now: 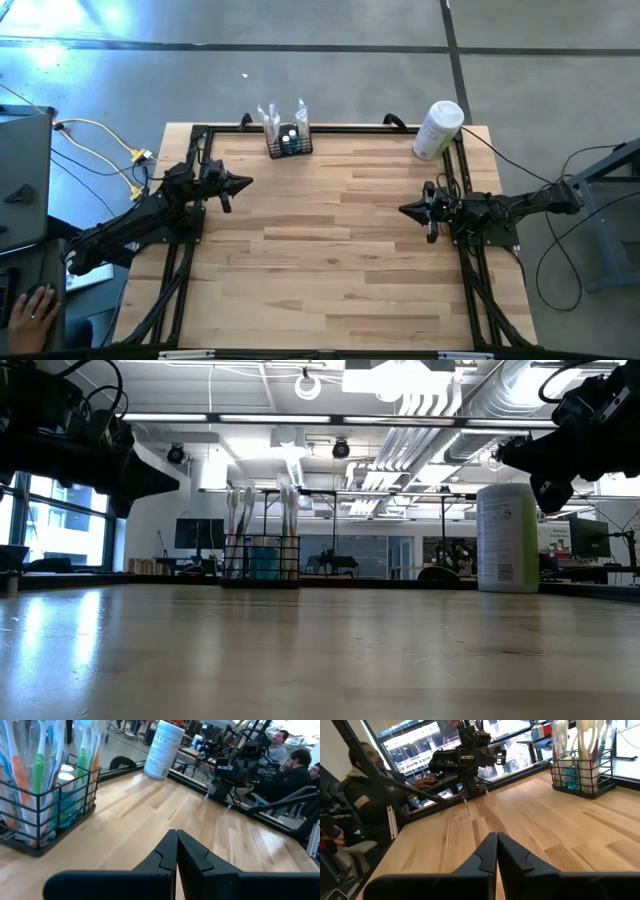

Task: Pick & Place toothbrushing station
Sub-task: Return to Home Position

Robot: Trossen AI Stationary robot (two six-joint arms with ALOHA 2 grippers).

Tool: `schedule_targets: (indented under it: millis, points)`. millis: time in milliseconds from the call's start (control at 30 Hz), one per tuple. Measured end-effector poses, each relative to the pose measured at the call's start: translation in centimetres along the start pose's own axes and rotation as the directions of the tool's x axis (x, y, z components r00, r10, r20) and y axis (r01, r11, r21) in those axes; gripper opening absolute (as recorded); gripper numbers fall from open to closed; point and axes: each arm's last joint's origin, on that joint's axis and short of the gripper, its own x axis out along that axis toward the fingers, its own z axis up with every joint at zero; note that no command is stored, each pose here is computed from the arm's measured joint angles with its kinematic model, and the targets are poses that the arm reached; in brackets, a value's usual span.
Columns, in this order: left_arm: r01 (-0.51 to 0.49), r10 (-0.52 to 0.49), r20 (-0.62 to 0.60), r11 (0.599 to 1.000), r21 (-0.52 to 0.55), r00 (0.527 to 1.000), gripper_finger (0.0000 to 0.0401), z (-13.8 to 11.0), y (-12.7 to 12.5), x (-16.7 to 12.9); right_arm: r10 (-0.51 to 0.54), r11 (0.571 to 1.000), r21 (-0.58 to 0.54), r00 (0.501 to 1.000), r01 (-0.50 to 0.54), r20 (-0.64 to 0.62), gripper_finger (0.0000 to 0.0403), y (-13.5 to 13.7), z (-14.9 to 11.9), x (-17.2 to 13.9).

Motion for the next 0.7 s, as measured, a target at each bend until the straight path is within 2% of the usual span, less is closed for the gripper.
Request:
schedule_targets:
  millis: [200, 400, 700]
  points:
    - [-0.006, 0.006, 0.02, 1.0, -0.004, 1.0, 0.0, 0.17, -0.02, 0.0, -0.025, 1.0, 0.0, 1.0, 0.025, 0.009, 0.0003, -0.07, 0.02, 0.0]
    - [-0.117, 0.118, 0.02, 0.993, -0.025, 0.993, 0.0, -0.07, 0.39, -0.02, -0.052, 0.997, -0.052, 0.998, 0.054, 0.022, 0.0002, -0.15, 0.06, 0.0]
    - [-0.176, 0.177, 0.026, 0.984, -0.03, 0.984, 0.0, -0.15, 0.59, -0.05, -0.047, 0.997, -0.064, 0.999, 0.048, 0.02, 0.0002, -0.14, 0.04, 0.0]
